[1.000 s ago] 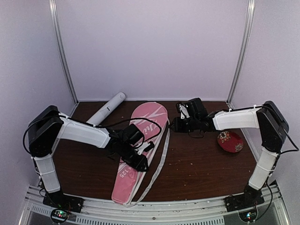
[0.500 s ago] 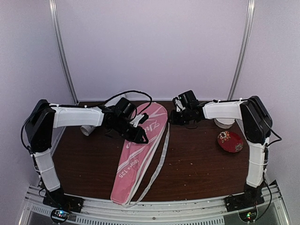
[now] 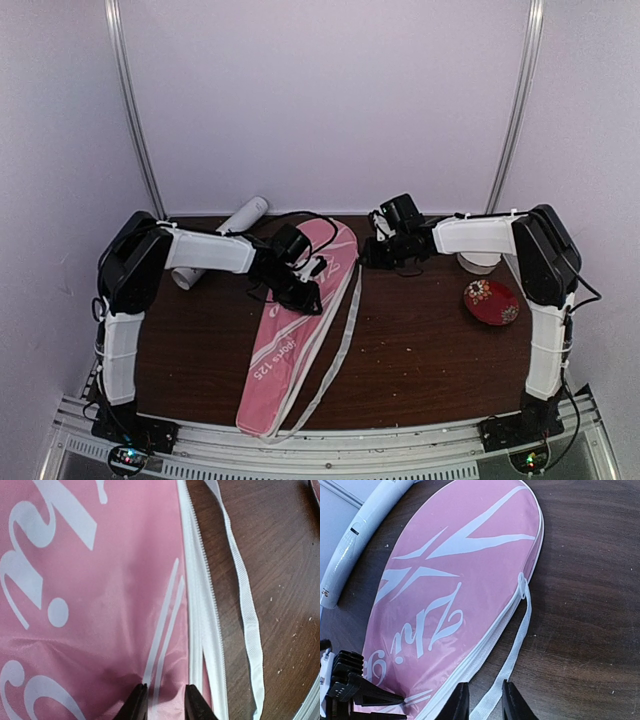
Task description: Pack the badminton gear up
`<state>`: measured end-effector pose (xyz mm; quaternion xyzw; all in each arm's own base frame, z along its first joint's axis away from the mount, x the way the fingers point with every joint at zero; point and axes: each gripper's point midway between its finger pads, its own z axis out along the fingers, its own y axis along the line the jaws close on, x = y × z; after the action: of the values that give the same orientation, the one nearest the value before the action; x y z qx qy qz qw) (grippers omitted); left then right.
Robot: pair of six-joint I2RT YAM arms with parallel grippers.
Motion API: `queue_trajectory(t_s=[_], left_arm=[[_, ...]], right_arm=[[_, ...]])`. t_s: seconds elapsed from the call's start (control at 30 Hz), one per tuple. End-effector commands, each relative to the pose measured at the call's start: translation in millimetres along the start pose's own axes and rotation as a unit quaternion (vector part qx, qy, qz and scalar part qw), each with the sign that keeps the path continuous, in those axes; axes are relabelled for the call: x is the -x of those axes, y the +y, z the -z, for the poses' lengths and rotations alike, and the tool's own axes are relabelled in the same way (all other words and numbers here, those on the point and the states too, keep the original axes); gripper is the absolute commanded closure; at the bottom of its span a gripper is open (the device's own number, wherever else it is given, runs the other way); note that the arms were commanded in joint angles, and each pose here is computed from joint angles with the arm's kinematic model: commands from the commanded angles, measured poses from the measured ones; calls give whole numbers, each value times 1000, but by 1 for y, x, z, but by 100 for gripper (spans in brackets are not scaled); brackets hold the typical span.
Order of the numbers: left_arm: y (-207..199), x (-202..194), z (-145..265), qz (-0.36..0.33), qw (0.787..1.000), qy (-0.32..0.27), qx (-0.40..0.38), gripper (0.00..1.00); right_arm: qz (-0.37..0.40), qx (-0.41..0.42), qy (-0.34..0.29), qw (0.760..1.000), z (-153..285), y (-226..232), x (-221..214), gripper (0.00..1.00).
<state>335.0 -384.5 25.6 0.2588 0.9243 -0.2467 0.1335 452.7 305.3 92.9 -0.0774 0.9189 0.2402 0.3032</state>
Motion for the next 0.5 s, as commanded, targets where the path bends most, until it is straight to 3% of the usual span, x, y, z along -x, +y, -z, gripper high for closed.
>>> queue_trajectory(t_s=[0.0, 0.23, 0.47], left_arm=[[-4, -31, -9, 7, 999, 35, -3, 72], [-11, -73, -18, 19, 998, 63, -21, 75], [-12, -85, -19, 16, 997, 72, -26, 75]], right_arm=[[23, -28, -7, 999, 13, -5, 13, 75], [51, -58, 8, 997, 10, -12, 18, 73], [53, -65, 21, 996, -6, -13, 24, 72]])
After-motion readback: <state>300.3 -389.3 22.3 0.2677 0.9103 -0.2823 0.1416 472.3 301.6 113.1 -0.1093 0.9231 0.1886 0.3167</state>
